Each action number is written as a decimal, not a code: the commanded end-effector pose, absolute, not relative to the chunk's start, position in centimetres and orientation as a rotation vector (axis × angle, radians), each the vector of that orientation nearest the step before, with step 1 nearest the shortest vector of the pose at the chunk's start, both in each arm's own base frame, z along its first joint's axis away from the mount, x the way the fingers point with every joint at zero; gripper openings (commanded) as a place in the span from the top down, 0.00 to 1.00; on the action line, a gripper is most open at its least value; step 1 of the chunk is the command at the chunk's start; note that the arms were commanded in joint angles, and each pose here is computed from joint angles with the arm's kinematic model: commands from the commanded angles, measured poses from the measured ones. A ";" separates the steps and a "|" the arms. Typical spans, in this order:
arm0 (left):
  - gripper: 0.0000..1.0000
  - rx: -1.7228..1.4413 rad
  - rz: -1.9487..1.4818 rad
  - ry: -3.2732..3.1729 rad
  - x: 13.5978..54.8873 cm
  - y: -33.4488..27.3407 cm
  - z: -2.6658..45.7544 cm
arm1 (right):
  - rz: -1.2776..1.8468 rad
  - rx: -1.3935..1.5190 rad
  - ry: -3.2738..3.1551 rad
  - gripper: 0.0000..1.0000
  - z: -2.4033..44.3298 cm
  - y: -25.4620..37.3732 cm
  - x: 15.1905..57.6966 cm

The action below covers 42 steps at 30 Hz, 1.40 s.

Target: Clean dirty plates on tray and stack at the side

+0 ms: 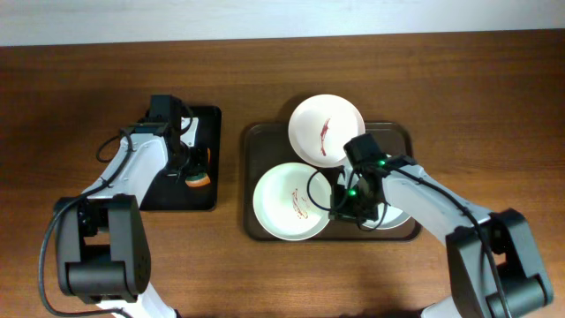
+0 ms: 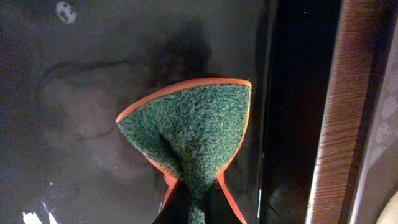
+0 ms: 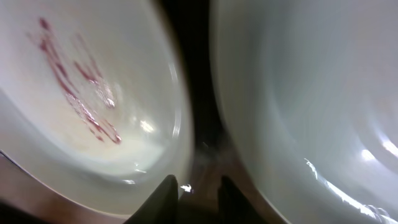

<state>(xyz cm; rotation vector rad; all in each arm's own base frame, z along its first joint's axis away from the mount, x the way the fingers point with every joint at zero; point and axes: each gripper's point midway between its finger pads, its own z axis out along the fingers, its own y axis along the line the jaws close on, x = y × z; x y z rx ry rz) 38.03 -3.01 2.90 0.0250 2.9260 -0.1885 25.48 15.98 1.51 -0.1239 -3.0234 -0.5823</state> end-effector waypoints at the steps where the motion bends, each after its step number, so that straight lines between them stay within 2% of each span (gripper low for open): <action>1: 1.00 0.032 -0.211 2.863 39.0 -3.2 5.1 | -0.565 -0.092 -3.031 0.83 0.5 17.0 26.0; 3: 1.00 0.034 -0.210 2.844 39.1 -3.2 5.7 | -0.552 -0.083 -3.038 0.92 0.0 17.1 26.2; 5: 1.00 0.037 -0.207 2.809 39.4 -3.2 7.0 | -0.554 -0.077 -3.047 0.96 -0.1 17.2 26.4; 16: 1.00 0.054 -0.145 2.410 42.3 -2.6 18.5 | -0.494 -0.153 -3.139 0.96 -0.3 16.6 28.3; 42: 1.00 0.142 -0.069 1.762 41.4 -2.6 37.9 | -0.500 -0.152 -3.144 0.96 -0.3 16.7 28.5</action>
